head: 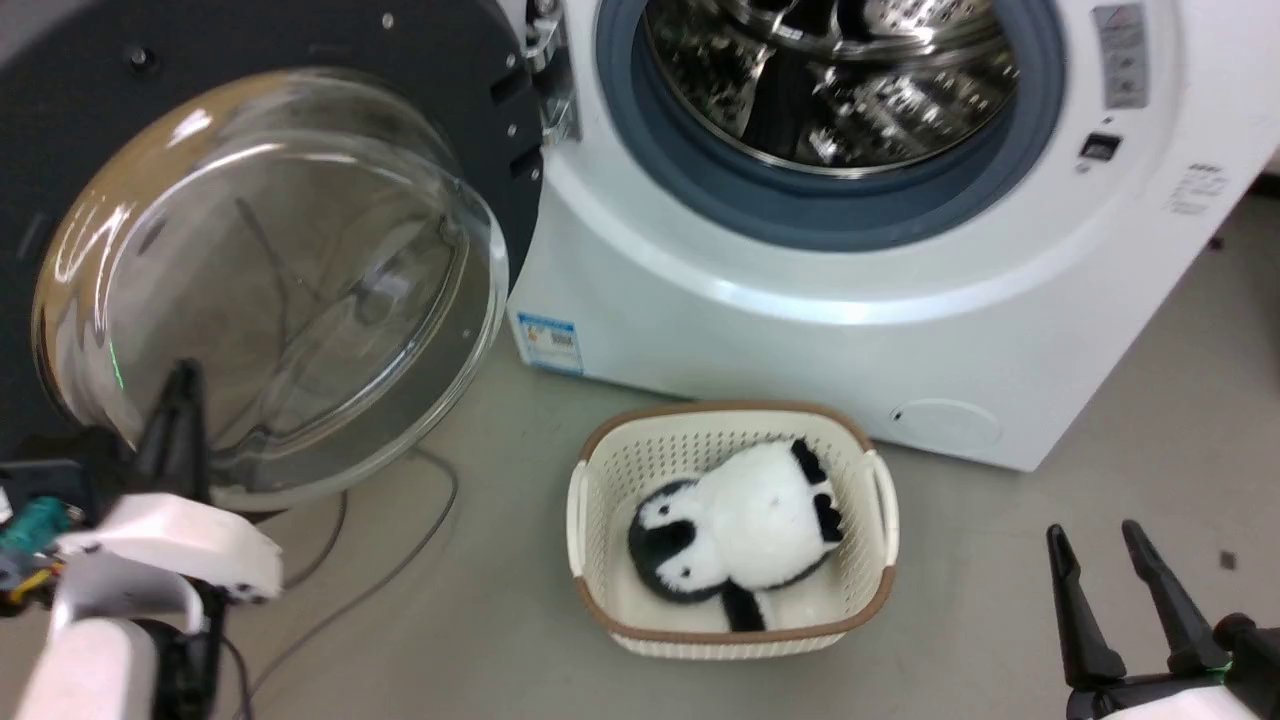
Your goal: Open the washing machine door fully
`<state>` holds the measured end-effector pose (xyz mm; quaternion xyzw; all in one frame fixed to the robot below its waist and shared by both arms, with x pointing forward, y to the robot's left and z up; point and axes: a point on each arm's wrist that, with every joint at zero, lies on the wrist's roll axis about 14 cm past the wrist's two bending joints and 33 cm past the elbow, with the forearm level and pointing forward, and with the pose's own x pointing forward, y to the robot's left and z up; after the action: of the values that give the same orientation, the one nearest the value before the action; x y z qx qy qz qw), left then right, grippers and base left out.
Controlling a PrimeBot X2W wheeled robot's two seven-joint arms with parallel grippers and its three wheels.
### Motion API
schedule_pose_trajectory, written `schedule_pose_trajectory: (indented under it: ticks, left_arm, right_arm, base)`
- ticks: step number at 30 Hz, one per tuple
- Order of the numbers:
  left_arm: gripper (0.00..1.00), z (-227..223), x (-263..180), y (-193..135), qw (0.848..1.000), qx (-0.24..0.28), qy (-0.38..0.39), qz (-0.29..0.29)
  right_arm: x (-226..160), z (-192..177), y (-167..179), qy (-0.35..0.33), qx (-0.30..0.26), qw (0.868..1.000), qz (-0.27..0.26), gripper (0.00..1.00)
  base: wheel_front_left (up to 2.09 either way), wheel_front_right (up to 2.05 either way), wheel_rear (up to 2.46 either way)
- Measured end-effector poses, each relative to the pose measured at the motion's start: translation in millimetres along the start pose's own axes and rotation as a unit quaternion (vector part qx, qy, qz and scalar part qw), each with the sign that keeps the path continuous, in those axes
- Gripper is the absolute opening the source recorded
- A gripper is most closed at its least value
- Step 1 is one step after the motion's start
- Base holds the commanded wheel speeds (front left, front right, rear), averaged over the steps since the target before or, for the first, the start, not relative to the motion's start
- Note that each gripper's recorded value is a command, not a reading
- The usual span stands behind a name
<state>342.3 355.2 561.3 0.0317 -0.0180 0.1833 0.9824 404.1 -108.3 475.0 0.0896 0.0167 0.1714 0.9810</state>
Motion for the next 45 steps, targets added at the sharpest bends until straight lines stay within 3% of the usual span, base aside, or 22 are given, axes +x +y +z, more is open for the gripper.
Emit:
schedule_pose_trajectory:
  ticks: [11,16,26,28,45]
  left_arm:
    - [0.0,19.5,-23.4,-103.2,0.989,-0.038,-0.046,-0.134]
    - [0.0,9.8,-39.9,-138.8,0.982,-0.055,-0.04,-0.178]
    - [0.01,-13.6,-62.6,-171.4,0.976,-0.075,-0.02,-0.205]
    - [1.0,-16.6,-63.6,-173.1,0.975,-0.079,-0.016,-0.205]
    - [1.0,-32.7,-73.0,-187.6,0.974,-0.091,-0.004,-0.205]
  right_arm:
    - [-31.1,50.8,-14.4,-0.071,-0.052,0.996,-0.033,1.0]
    - [-47.0,63.3,-15.7,-0.093,-0.046,0.993,-0.051,1.0]
    - [-72.3,68.6,-23.8,-0.105,-0.041,0.99,-0.083,1.0]
    - [-73.6,68.6,-24.5,-0.106,-0.04,0.99,-0.085,1.0]
    - [-87.0,59.5,-34.1,-0.094,-0.029,0.989,-0.107,1.0]
  base:
    - [0.0,0.0,0.0]
    - [0.0,0.0,0.0]
    - [0.0,0.0,0.0]
    - [0.0,0.0,0.0]
    - [0.0,0.0,0.0]
